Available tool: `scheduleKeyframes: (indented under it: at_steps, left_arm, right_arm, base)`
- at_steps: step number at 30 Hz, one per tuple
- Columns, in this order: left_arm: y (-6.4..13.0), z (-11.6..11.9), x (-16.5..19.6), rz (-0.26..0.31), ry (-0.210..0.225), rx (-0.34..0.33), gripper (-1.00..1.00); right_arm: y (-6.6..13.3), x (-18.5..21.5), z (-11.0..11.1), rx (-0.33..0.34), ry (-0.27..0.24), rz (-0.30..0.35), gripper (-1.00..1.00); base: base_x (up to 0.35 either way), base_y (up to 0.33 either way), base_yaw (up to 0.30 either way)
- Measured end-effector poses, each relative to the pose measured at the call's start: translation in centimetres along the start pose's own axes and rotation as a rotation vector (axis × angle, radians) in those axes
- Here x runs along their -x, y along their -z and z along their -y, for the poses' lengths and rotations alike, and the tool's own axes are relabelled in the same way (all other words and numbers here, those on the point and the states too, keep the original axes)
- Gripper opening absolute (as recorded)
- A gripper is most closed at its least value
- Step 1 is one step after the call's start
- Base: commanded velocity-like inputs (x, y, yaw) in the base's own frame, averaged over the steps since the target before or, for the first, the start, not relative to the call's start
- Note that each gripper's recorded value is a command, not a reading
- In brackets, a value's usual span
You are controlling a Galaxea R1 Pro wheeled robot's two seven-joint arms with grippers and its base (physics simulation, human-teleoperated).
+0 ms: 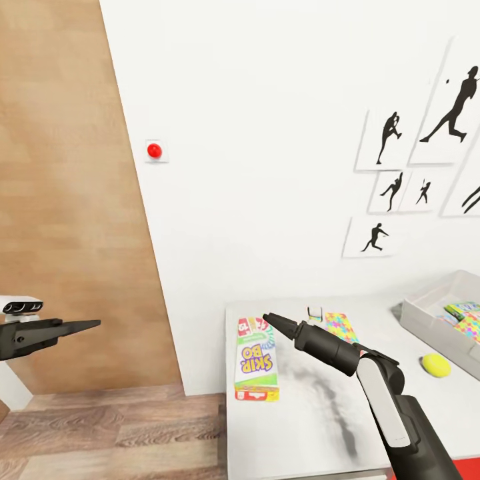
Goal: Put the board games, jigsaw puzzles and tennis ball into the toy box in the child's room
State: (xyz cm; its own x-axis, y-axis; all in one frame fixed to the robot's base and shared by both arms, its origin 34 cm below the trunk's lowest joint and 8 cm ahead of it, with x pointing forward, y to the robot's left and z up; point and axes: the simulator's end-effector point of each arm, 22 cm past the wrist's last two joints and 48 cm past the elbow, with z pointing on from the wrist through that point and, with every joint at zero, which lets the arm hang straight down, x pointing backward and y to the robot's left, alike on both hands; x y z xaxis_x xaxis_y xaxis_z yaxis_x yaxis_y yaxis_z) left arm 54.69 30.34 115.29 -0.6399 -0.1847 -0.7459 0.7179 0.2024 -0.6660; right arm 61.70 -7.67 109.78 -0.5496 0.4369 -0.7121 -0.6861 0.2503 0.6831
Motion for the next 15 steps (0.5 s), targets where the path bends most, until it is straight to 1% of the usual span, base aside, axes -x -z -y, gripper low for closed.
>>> scheduleKeyframes:
  at_steps: [4, 9, 15]
  left_arm:
    - [0.0, 0.0, 0.0, 0.000, 0.000, 0.000, 1.00]
    - [0.6, -0.3, 0.4, 0.015, 0.026, 0.013, 1.00]
    - [1.0, -0.1, 1.1, 0.025, 0.034, 0.020, 1.00]
  right_arm:
    - [0.0, 0.0, 0.1, -0.003, -0.001, -0.001, 1.00]
    - [0.0, 0.4, -0.3, -0.004, -0.005, 0.001, 1.00]
    - [0.0, 0.9, -0.7, -0.007, -0.009, 0.002, 1.00]
  base:
    - [0.011, 0.004, 0.002]
    - [0.003, 0.001, 0.001]
    - [0.000, 0.000, 0.000]
